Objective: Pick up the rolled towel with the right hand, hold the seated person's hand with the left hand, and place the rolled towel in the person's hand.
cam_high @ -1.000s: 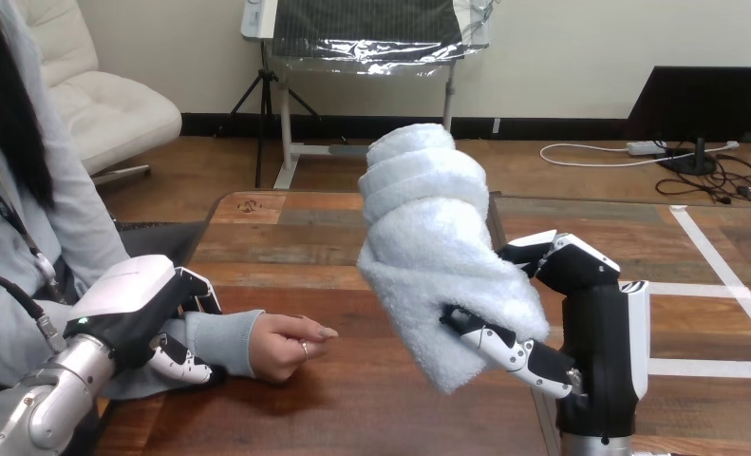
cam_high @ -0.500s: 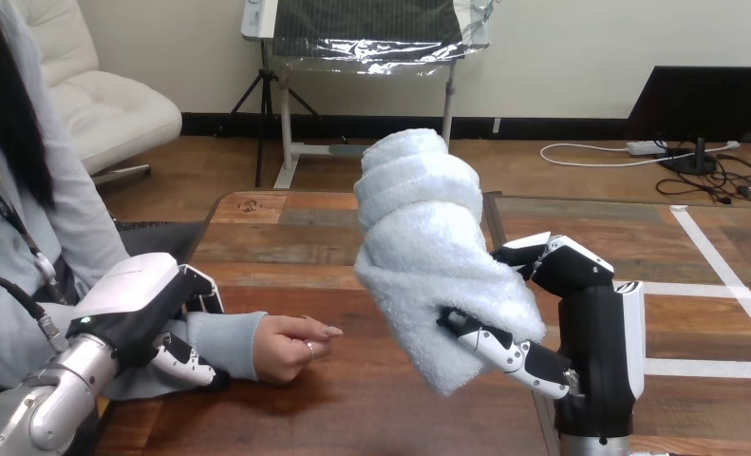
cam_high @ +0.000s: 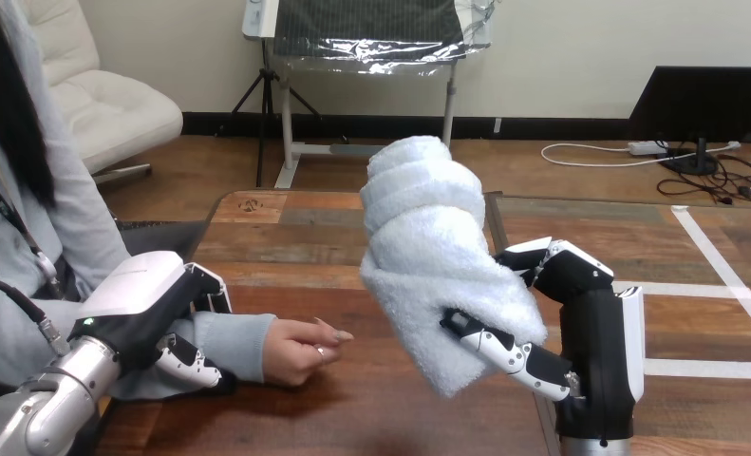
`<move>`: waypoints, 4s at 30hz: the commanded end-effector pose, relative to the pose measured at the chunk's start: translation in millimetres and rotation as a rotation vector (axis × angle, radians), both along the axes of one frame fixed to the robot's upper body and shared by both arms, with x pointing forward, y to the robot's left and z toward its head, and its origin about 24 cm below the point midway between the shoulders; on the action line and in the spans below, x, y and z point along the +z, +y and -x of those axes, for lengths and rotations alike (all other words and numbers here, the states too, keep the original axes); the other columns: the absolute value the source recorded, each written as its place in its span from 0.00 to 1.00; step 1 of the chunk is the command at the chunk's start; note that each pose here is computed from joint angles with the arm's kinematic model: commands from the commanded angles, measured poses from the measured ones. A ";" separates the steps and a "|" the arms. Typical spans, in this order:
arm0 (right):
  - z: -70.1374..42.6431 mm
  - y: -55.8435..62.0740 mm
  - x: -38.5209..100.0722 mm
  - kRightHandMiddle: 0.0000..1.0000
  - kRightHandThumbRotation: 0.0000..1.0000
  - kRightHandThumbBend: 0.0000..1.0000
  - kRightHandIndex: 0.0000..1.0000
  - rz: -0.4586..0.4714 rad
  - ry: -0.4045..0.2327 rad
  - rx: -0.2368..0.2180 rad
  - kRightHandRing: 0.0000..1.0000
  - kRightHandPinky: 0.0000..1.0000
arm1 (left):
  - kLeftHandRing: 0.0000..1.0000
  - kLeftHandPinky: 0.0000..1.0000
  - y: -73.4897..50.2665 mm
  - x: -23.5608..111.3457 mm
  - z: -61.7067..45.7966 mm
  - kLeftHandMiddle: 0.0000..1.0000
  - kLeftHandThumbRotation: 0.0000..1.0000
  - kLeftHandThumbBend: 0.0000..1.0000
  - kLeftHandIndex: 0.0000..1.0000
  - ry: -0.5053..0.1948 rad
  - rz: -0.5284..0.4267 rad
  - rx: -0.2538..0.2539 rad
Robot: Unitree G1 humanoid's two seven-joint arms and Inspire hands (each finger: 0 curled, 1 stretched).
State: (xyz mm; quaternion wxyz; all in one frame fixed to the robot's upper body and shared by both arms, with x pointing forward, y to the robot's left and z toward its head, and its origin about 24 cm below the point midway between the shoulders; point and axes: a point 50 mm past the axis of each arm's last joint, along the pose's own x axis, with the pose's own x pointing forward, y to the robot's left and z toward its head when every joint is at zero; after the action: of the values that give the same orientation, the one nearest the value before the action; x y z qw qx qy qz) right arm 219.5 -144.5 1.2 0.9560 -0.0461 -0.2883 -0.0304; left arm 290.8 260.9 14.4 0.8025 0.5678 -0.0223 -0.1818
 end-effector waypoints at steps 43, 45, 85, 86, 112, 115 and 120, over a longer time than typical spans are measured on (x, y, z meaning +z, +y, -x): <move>-28.8 7.6 8.3 0.42 0.00 0.66 0.42 0.002 0.015 0.003 0.31 0.25 | 0.29 0.27 -30.3 67.8 -7.3 0.33 0.00 1.00 0.34 -0.334 0.136 -0.204; -29.6 8.4 7.5 0.42 0.00 0.66 0.42 0.013 0.024 0.002 0.31 0.25 | 0.29 0.27 -30.9 69.3 -6.7 0.33 0.00 1.00 0.34 -0.342 0.141 -0.210; -20.0 48.5 -5.3 0.41 0.00 0.68 0.40 0.107 0.078 0.139 0.33 0.27 | 0.29 0.28 -37.3 73.4 -3.4 0.33 0.00 1.00 0.34 -0.358 0.165 -0.240; -19.2 50.2 -5.4 0.42 0.00 0.69 0.41 0.111 0.076 0.144 0.33 0.27 | 0.29 0.28 -37.6 73.1 -3.3 0.33 0.00 1.00 0.34 -0.357 0.162 -0.241; -8.2 66.1 -7.0 0.40 0.00 0.69 0.38 0.114 0.044 0.173 0.32 0.26 | 0.30 0.28 -40.5 68.7 -3.9 0.34 0.02 1.00 0.35 -0.349 0.179 -0.236; -7.8 66.2 -7.0 0.40 0.00 0.69 0.39 0.117 0.043 0.176 0.32 0.26 | 0.30 0.28 -40.9 68.2 -4.1 0.34 0.02 1.00 0.35 -0.350 0.177 -0.240; -7.5 65.3 -7.3 0.40 0.00 0.69 0.39 0.123 0.042 0.174 0.32 0.26 | 0.30 0.28 -41.3 66.9 -4.3 0.34 0.04 1.00 0.35 -0.341 0.175 -0.234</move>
State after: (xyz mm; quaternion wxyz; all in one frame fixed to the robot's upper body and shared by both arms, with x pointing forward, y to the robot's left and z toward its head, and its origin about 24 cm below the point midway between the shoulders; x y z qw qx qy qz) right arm 214.4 -94.8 -28.2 0.9697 -0.1069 -0.2123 0.0568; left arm 279.9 239.2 53.5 0.8032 0.5380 -0.1635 -0.1969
